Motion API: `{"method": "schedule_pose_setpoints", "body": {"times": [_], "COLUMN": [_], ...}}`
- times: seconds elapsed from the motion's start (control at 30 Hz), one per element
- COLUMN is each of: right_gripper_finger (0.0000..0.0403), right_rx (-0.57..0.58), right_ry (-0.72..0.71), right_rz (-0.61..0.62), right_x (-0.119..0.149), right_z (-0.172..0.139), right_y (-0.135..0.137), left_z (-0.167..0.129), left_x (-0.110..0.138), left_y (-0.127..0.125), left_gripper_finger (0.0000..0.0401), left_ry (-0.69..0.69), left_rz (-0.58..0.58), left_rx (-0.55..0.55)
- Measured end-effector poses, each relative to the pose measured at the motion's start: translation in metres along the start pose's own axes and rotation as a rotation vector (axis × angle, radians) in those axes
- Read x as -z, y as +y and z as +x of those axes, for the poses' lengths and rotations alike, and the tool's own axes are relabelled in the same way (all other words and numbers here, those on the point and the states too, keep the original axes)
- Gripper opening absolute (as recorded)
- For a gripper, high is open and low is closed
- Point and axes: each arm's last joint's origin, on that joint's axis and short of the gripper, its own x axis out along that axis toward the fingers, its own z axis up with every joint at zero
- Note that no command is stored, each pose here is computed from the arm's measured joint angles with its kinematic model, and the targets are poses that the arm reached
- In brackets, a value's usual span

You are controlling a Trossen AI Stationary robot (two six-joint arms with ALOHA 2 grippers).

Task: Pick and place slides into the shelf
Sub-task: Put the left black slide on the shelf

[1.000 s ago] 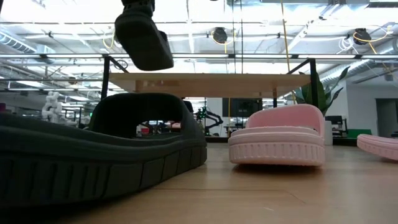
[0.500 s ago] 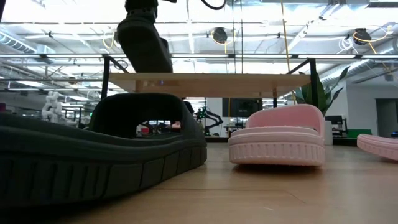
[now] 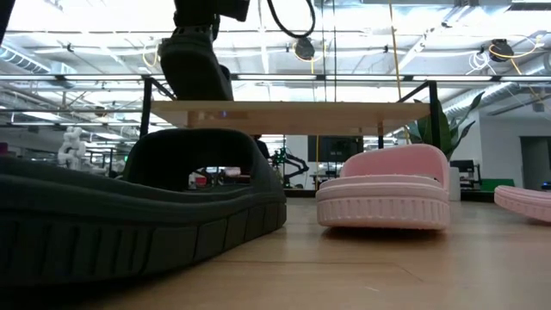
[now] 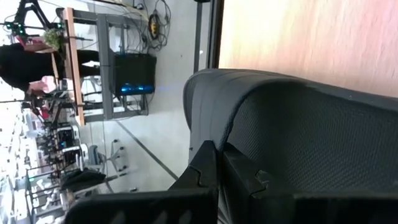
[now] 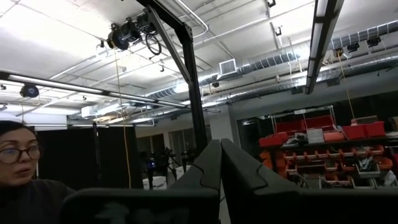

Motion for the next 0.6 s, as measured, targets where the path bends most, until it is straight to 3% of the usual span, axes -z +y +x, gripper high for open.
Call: {"method": "schedule_pose_setpoints", "body": {"times": [0.6], "right_gripper_finger": [0.0000], "right_rx": [-0.001], "right_ry": [0.001], "right_rz": [0.000], "right_x": [0.0000], "right_z": [0.0000], "right_y": [0.0000], "left_z": [0.0058], "left_x": [-0.0029], "left_y": [0.0036], "left_gripper_finger": [0.0000], "left_ry": [0.000], "left_rz": [0.025], "left_rx": [-0.018]}}
